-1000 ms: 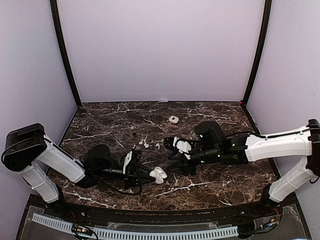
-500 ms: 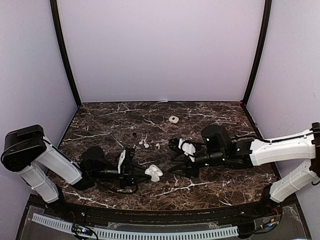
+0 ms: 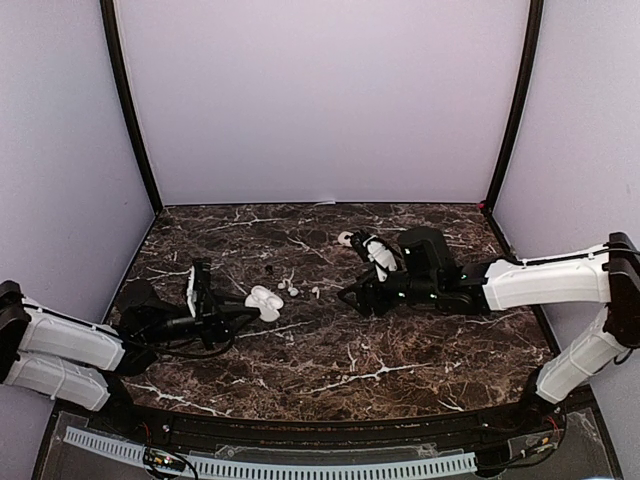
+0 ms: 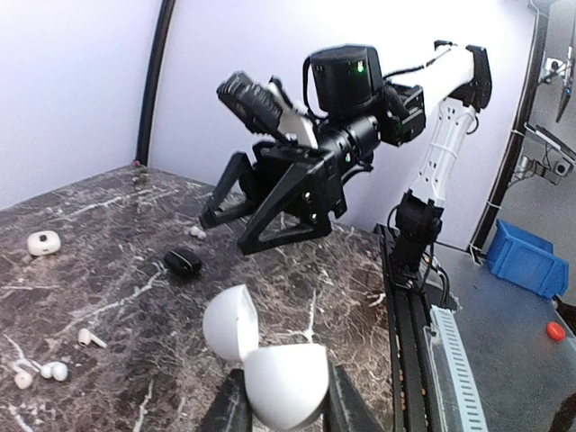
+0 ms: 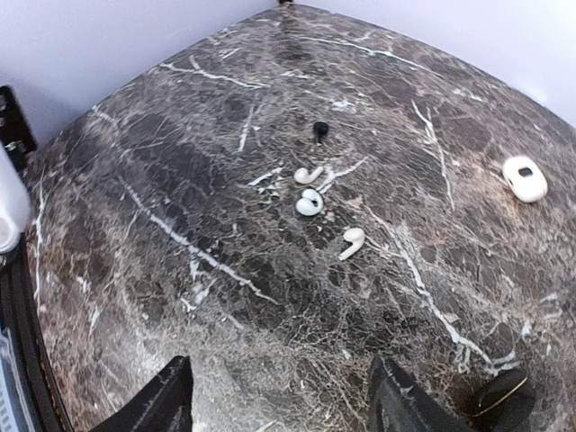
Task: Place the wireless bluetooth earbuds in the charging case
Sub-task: Move the left earbud to the center of the board.
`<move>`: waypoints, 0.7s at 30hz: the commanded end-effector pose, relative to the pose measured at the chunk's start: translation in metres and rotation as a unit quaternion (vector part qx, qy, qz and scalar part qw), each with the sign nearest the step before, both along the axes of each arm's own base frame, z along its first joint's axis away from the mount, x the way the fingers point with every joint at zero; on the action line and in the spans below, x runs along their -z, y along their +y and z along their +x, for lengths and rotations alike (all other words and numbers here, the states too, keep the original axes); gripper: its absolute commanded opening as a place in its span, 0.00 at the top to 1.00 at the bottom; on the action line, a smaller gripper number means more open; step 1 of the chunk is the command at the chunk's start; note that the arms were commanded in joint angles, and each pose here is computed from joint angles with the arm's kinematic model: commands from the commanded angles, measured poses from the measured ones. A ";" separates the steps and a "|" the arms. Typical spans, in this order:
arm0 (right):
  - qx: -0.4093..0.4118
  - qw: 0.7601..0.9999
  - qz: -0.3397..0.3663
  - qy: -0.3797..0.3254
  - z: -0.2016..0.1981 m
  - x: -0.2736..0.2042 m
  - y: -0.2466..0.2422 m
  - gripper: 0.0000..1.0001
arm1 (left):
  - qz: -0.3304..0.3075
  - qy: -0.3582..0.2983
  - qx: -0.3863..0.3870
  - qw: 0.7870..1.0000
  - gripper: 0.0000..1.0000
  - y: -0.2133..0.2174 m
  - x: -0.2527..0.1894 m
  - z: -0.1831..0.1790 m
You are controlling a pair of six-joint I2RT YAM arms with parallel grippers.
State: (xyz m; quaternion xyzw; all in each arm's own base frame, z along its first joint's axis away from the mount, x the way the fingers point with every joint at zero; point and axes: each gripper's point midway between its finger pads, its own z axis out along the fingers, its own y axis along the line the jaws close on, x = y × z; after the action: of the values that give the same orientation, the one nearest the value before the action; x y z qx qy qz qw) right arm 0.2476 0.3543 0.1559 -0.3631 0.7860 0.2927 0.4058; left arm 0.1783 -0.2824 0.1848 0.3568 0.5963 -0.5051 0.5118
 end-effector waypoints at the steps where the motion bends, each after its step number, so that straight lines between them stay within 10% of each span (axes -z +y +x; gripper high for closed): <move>1: 0.075 0.997 -0.017 0.001 0.030 0.004 -0.006 0.37 | 0.018 0.024 -0.047 0.998 0.83 0.017 0.000 0.011; 21: 0.112 0.990 -0.071 0.056 0.091 0.052 0.038 0.42 | -0.009 0.070 -0.120 0.990 0.82 0.058 -0.001 0.034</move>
State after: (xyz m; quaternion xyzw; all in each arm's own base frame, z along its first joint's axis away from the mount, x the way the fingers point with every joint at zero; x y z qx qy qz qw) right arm 0.3279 0.3871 0.1003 -0.2966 0.8614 0.2005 0.3604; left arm 0.2126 -0.2265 0.1838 0.2501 0.6722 -0.4552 0.5277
